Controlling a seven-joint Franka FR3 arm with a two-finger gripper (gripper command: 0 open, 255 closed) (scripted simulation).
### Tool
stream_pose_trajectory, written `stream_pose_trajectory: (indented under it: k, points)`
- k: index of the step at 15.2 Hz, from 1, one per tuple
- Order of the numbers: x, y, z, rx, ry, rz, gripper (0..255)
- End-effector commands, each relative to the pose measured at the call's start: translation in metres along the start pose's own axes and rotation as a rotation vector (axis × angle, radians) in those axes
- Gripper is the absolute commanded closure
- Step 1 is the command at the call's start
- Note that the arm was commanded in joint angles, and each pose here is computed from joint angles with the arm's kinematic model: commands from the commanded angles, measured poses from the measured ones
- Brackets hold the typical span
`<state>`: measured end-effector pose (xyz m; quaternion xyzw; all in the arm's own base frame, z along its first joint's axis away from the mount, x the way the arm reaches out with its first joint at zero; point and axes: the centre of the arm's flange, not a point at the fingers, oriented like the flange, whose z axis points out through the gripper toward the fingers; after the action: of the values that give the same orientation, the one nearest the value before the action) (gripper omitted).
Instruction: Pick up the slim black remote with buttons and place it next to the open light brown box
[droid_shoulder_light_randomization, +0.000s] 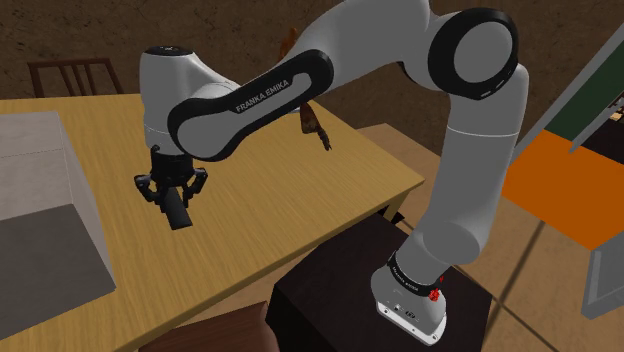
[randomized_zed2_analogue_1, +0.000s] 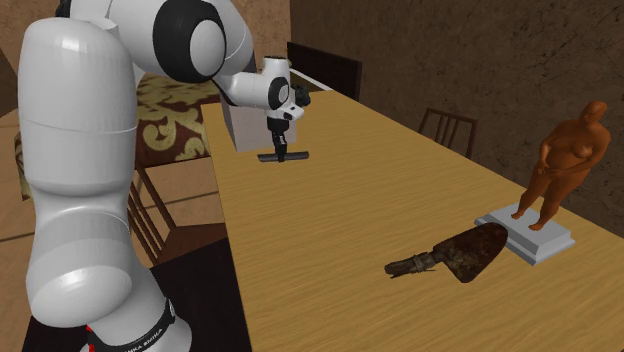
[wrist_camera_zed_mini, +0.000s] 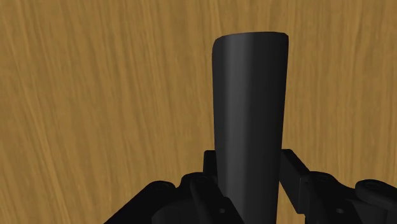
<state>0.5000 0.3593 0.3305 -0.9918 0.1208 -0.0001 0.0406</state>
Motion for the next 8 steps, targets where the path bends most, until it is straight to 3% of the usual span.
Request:
stream_pose_trajectory:
  k: [1, 7, 8]
  points:
    - [-0.0002, 0.0000, 0.0027, 0.001, 0.001, 0.000, 255]
    - [-0.0002, 0.0000, 0.0027, 0.001, 0.001, 0.000, 255]
    - [-0.0002, 0.0001, 0.0027, 0.001, 0.001, 0.000, 0]
